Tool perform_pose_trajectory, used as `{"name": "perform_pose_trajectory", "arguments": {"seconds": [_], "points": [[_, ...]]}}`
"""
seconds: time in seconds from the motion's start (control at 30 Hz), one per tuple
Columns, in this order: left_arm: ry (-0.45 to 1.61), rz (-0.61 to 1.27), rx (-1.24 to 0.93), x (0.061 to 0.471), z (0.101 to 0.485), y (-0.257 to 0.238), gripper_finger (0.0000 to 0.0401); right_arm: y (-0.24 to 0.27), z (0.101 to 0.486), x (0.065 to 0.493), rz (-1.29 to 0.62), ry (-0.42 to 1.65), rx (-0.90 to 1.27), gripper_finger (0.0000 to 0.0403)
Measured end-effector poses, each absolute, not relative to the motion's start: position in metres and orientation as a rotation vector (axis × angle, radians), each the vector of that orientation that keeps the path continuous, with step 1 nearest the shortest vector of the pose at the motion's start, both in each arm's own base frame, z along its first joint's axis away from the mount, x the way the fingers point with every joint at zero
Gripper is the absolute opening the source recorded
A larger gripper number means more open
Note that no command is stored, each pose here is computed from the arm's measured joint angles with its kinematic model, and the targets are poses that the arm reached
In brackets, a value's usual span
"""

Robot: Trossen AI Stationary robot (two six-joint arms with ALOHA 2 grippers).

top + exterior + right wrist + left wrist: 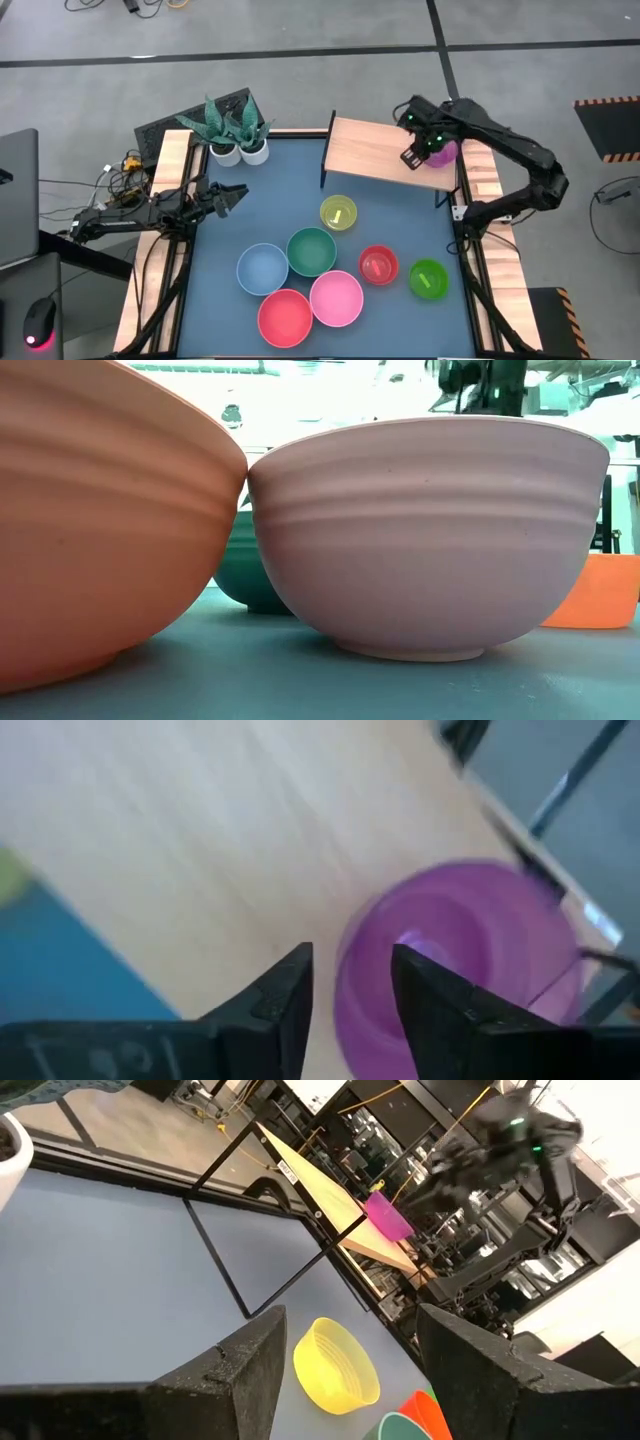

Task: Place and stack bowls onto a shelf
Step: Stack the small light green bowl on top of the small violet bowl on the shelf

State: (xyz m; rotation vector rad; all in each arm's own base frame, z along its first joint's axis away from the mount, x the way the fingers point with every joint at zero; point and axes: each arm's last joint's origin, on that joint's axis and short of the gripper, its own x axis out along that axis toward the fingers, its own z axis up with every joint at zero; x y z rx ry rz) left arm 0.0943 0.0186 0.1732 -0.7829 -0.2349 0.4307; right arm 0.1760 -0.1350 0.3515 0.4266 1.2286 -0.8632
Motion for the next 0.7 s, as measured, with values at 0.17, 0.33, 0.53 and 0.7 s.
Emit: {"name": "perform_pose_trajectory", "arguments": {"seconds": [0.17,0.33,0.53,0.7], "points": [[-0.235,0.429,-0.788,0.094,0.173,0.019,0.0209,-0.096,0.395,0.168,-0.695,1.017,0.563,0.0163],[-0.232,0.422,-0.788,0.094,0.173,0.018,0.0209,-0.040,0.393,0.159,-0.552,1.032,0.711,0.0163],[-0.232,0.421,-0.790,0.094,0.173,0.018,0.0209,0.030,0.349,0.155,-0.507,1.198,0.836,0.0163],[-0.232,0.422,-0.790,0.094,0.173,0.018,0.0209,0.082,0.314,0.157,-0.502,1.237,0.891,0.0163]]}}
